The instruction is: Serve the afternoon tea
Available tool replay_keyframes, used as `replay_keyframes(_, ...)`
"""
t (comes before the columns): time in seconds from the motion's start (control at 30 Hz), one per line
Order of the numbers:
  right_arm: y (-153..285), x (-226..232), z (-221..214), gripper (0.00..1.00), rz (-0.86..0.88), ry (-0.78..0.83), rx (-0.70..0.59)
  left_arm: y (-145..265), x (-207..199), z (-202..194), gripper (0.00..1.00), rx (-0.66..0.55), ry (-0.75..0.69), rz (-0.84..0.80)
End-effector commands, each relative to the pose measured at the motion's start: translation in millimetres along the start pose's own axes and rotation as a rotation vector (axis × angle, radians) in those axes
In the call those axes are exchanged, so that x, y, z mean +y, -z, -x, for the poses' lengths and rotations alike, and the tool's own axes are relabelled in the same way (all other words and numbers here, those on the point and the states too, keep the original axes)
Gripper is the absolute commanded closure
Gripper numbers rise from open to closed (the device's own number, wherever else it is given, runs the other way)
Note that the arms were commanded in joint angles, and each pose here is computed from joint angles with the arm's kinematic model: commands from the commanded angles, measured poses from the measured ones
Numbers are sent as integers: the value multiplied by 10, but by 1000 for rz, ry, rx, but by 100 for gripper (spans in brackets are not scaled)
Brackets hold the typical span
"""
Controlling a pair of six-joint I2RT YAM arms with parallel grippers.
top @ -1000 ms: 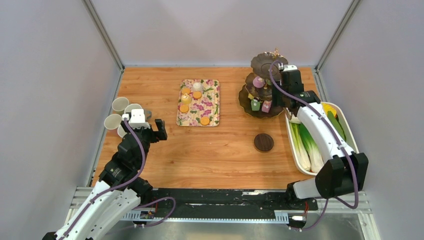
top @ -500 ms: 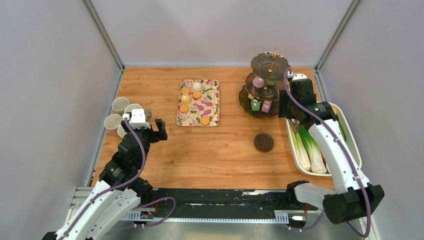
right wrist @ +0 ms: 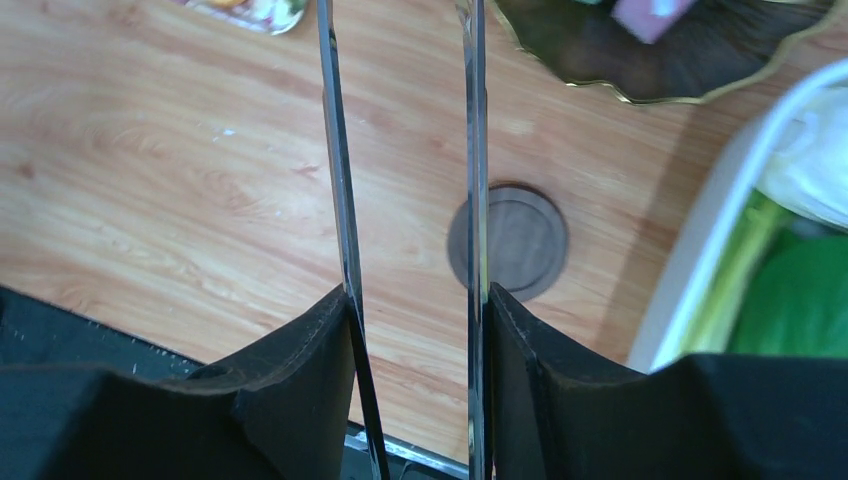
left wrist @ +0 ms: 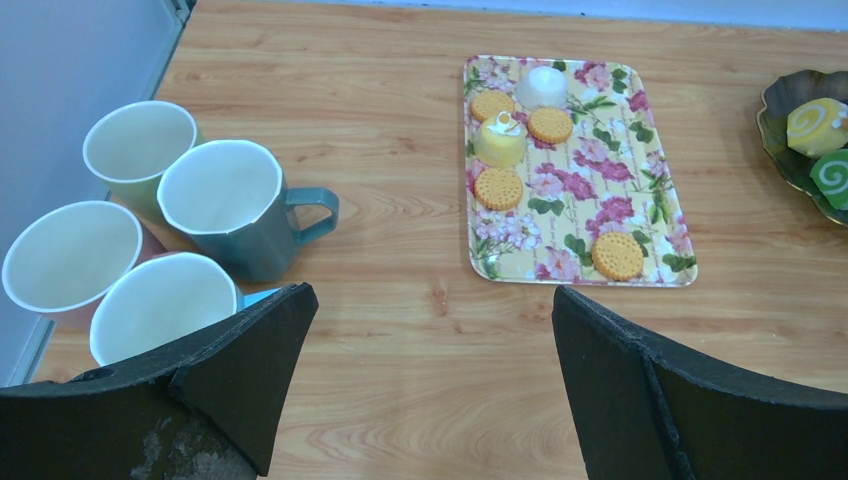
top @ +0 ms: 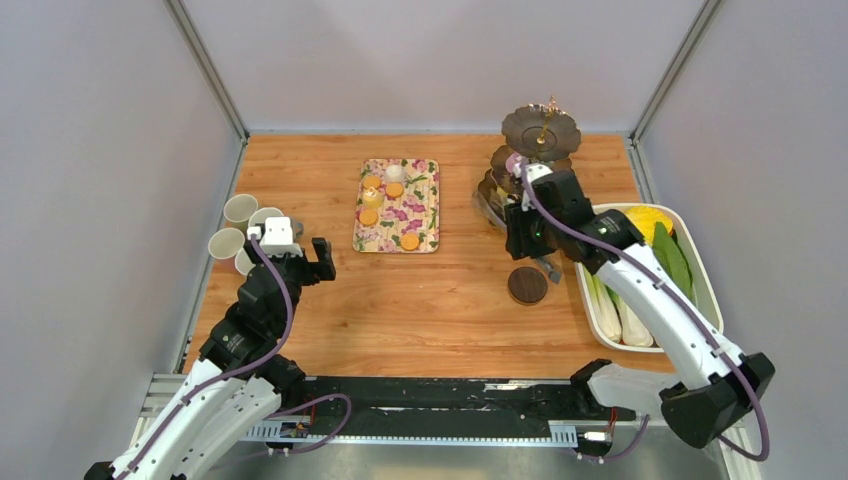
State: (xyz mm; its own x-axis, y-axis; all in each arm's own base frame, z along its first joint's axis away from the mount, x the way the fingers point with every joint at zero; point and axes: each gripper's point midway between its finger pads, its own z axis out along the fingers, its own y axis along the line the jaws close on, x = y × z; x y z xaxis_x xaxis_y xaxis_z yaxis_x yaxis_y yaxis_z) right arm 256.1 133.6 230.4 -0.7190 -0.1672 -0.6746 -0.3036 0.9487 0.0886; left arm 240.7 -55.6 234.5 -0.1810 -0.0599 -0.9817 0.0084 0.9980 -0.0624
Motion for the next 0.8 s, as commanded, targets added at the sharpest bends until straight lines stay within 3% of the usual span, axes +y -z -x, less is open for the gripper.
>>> replay_keyframes(0.0, -225, 450, 127, 52, 105, 31, -19, -11, -19, 43, 0, -16, -5, -8)
replay_keyframes(0.5, -1578, 1450, 707, 52, 170, 262, -56, 17, 28, 75, 0, -31, 3, 9)
replay_keyframes(0.77, -2184, 1762, 950, 47, 165, 339, -93, 34, 90, 87, 0, -39, 5, 38)
